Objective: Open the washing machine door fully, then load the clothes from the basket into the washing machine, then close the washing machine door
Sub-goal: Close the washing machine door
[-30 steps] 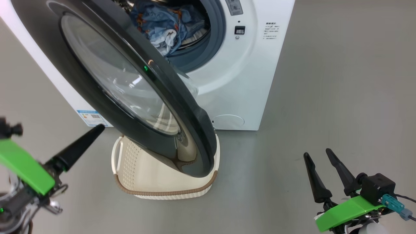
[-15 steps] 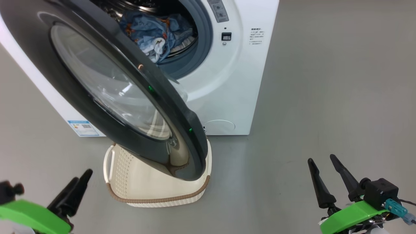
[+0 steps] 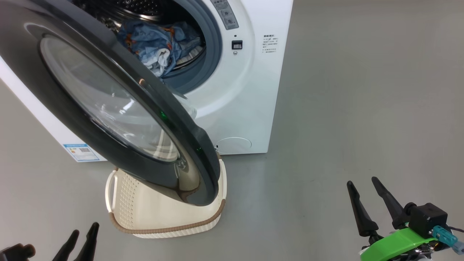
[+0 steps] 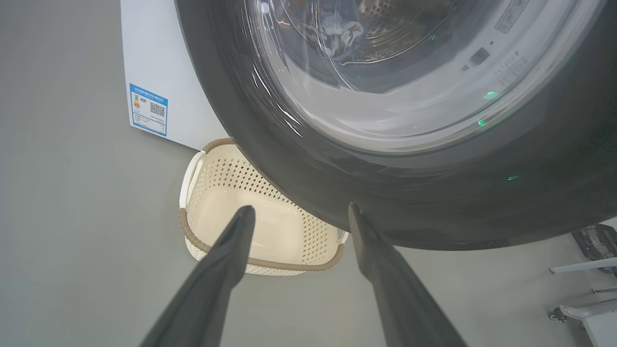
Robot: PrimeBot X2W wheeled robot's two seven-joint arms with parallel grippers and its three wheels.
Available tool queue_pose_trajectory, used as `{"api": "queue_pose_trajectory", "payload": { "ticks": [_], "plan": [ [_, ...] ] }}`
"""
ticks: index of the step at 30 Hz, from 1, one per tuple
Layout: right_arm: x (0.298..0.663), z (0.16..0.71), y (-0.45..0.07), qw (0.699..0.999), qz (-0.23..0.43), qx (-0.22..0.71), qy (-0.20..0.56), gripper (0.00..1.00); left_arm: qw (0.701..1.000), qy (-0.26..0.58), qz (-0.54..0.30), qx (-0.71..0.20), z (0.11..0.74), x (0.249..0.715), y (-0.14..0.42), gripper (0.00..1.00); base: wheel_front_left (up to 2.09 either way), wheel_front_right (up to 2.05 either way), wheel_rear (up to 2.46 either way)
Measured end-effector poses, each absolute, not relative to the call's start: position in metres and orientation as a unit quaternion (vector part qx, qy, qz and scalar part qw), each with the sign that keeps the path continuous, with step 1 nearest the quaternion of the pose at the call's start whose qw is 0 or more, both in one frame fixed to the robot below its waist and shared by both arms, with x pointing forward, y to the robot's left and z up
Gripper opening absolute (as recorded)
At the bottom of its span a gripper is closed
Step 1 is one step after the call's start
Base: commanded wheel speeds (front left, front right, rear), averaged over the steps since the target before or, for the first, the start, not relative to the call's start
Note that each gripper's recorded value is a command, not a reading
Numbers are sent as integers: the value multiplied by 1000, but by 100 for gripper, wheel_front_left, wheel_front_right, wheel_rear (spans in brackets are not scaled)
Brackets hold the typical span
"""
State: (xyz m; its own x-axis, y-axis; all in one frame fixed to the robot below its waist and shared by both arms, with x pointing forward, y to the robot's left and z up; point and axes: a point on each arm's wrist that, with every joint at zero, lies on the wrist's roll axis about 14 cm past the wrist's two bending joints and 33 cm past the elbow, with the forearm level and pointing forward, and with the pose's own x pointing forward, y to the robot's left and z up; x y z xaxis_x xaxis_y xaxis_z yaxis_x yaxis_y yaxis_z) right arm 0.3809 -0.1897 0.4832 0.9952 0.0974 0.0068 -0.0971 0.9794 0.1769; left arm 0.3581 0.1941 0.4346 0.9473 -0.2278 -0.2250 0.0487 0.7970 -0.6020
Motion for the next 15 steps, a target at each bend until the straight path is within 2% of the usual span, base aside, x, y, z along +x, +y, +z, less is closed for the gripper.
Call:
{"api": "queue_pose_trajectory", "payload": {
  "ticks": [15],
  "plan": [
    [378, 485, -205, 996, 26, 88, -3, 100, 977, 66, -86, -182, 458, 381, 187, 100, 0, 0, 0]
  ]
}}
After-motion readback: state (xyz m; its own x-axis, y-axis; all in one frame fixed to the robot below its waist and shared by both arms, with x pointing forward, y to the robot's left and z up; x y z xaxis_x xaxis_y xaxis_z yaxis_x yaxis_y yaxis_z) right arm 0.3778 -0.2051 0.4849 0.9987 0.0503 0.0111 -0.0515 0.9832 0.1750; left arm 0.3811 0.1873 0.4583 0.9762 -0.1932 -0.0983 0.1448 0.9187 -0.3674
